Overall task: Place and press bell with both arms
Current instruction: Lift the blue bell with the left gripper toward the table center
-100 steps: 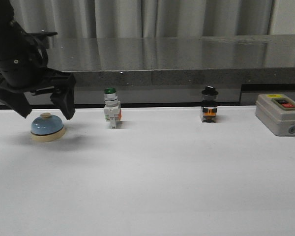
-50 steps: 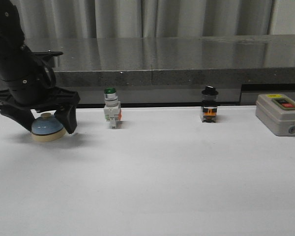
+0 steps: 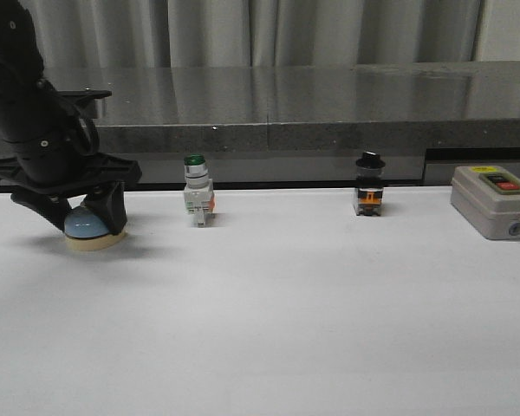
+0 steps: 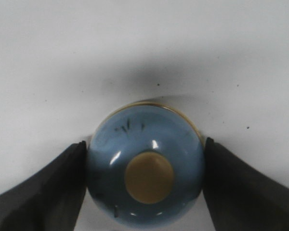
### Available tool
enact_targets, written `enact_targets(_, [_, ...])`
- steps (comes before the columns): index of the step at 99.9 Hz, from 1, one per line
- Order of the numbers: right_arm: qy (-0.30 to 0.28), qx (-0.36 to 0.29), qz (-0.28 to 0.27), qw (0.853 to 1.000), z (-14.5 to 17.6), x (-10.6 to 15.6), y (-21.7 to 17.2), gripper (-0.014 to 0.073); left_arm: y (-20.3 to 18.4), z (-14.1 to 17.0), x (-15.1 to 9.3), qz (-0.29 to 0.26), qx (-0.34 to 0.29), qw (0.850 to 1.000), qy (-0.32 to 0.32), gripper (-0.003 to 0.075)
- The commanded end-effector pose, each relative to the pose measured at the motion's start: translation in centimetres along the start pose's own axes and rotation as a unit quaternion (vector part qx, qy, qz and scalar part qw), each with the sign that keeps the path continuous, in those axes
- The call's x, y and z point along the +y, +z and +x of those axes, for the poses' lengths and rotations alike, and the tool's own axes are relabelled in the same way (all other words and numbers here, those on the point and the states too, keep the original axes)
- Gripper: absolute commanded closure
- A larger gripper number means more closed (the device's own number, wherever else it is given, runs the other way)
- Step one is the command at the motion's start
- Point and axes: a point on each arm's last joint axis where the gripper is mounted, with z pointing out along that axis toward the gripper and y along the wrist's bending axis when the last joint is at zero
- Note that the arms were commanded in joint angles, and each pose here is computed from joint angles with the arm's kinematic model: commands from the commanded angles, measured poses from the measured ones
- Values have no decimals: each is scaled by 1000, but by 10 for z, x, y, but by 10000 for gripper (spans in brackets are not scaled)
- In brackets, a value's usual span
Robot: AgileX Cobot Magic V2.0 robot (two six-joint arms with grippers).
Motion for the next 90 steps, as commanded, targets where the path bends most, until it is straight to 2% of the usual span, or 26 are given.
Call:
enact_targets(1, [-7,-44,-1,999,-8,0,-1,663,-34,-18,-7,9,-51,999,-1,384])
enact_targets(23, [-7,-44,-1,999,-8,0,-1,663,-68,-22,-28,26,-83,996,17,384])
enact_targets(56, [-7,-44,-1,999,-8,0,-1,663,-81,-2,-106,74,-65,990,103,384])
enact_targets(75, [-7,-44,-1,999,-8,0,-1,663,-84,17,-157,107,-66,979,159,384])
enact_targets(90, [-7,-44,-1,999,-8,0,-1,663,-75,32,-186,122,-54,972,192,384])
